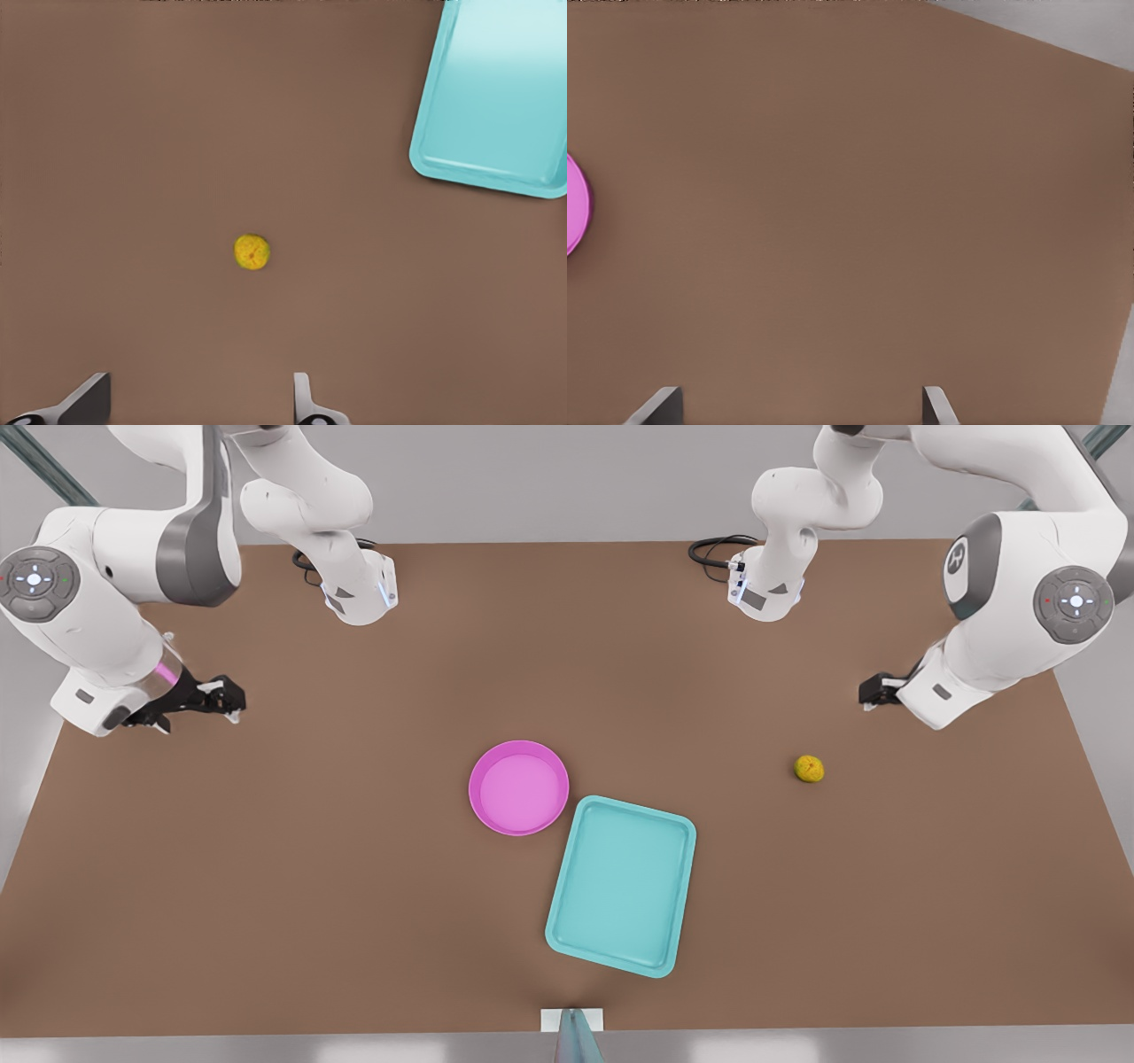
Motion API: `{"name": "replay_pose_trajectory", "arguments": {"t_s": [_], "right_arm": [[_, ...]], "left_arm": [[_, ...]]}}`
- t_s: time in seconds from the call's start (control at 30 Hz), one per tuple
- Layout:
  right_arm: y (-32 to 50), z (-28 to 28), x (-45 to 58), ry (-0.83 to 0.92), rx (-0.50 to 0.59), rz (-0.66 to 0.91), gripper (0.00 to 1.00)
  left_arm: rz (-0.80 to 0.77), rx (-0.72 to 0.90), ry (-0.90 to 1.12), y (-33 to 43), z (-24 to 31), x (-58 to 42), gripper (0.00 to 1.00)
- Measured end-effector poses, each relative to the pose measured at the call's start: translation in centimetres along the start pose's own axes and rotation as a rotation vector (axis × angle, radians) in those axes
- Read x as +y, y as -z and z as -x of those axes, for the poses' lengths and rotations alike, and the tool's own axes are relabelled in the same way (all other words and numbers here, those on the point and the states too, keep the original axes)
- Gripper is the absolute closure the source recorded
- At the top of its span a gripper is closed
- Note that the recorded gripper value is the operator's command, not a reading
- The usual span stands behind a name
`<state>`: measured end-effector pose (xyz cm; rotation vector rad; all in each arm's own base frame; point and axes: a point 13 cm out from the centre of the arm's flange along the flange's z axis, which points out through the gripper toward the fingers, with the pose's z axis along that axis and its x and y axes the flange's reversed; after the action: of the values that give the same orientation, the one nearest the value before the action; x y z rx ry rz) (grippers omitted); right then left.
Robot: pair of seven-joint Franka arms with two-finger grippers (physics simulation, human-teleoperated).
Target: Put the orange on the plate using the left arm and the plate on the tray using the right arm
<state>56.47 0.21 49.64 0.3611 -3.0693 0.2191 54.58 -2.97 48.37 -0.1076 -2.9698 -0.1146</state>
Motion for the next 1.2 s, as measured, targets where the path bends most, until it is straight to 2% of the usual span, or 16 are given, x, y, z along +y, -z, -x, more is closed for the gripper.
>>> {"name": "replay_pose_trajectory", "arguments": {"t_s": [0.07,0.17,0.23,0.3,0.4,0.57,1.2], "right_arm": [[0.0,0.2,-0.3,0.002,-0.009,-0.001,0.00],[-0.1,0.6,-0.1,0.017,-0.017,-0.003,0.00],[-0.2,0.8,0.3,0.030,-0.020,-0.003,0.00],[-0.2,1.0,0.7,0.043,-0.022,-0.004,0.00],[-0.4,1.3,1.0,0.056,-0.022,-0.004,0.00],[-0.7,1.3,0.7,0.059,-0.020,-0.003,0.00],[-1.7,1.7,0.6,0.078,-0.003,-0.001,0.00]], "left_arm": [[0.002,0.019,0.009,-1.2,0.3,0.2,0.00],[0.011,0.264,0.038,-16.2,-0.4,1.3,0.00],[0.012,0.350,0.040,-25.7,-1.7,1.5,0.00],[0.011,0.364,0.032,-32.0,-2.8,1.6,0.00],[0.010,0.316,0.014,-36.8,-2.3,1.9,0.00],[0.008,0.218,-0.017,-39.3,0.0,2.1,0.00],[-0.002,0.150,-0.072,-45.0,2.0,1.8,0.00]]}}
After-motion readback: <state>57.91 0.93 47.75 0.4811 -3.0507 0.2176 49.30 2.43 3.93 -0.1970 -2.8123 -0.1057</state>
